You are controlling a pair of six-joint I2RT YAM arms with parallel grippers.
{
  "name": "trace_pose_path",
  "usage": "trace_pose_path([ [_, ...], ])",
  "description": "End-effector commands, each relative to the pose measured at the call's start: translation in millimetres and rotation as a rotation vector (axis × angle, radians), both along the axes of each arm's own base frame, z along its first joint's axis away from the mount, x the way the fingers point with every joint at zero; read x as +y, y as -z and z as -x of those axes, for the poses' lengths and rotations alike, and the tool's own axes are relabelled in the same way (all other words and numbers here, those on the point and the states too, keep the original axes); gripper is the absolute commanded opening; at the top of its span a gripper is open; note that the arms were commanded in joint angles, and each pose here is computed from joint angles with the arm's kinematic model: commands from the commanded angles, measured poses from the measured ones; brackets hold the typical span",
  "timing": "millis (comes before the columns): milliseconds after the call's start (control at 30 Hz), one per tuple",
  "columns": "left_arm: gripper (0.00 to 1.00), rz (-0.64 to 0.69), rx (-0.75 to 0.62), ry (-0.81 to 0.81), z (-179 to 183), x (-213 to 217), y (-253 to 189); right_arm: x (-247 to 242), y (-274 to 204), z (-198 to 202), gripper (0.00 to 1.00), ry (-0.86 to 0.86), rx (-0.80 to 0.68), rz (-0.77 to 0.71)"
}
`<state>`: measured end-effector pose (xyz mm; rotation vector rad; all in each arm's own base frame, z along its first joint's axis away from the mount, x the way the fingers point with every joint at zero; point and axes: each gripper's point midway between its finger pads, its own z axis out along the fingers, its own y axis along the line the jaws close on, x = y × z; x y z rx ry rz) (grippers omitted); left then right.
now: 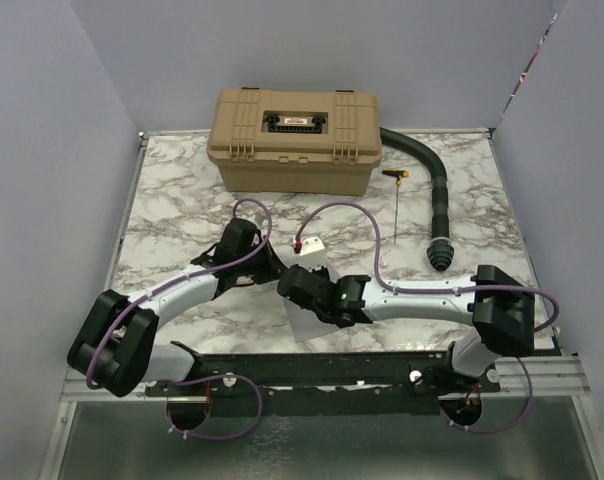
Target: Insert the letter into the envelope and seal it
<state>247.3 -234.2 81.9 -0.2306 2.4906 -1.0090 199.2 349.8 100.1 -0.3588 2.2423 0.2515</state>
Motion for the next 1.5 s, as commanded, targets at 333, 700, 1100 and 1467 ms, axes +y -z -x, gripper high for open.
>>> trace_pose_path([
  [333, 0.00, 0.179, -0.030, -0.079, -17.0, -18.4, -4.3, -25.9, 37.2, -15.8, 0.00, 0.085, -0.129, 0.022],
  [700, 0.00, 0.101, 0.076, -0.198, -16.0, -2.6, 41.2, -8.4, 33.4, -28.0, 0.00, 0.073, -0.208, -0.034],
  [1100, 0.00, -0.024, 0.252, -0.332, 9.5, 25.9, 96.8, -11.5, 72.3, -23.2, 0.00, 0.070, -0.168, 0.003],
  [1467, 0.00, -0.008, 0.235, -0.356, 8.2, 28.8, 85.0, -24.8, 113.4, -3.1, 0.00, 0.085, -0.028, 0.077],
])
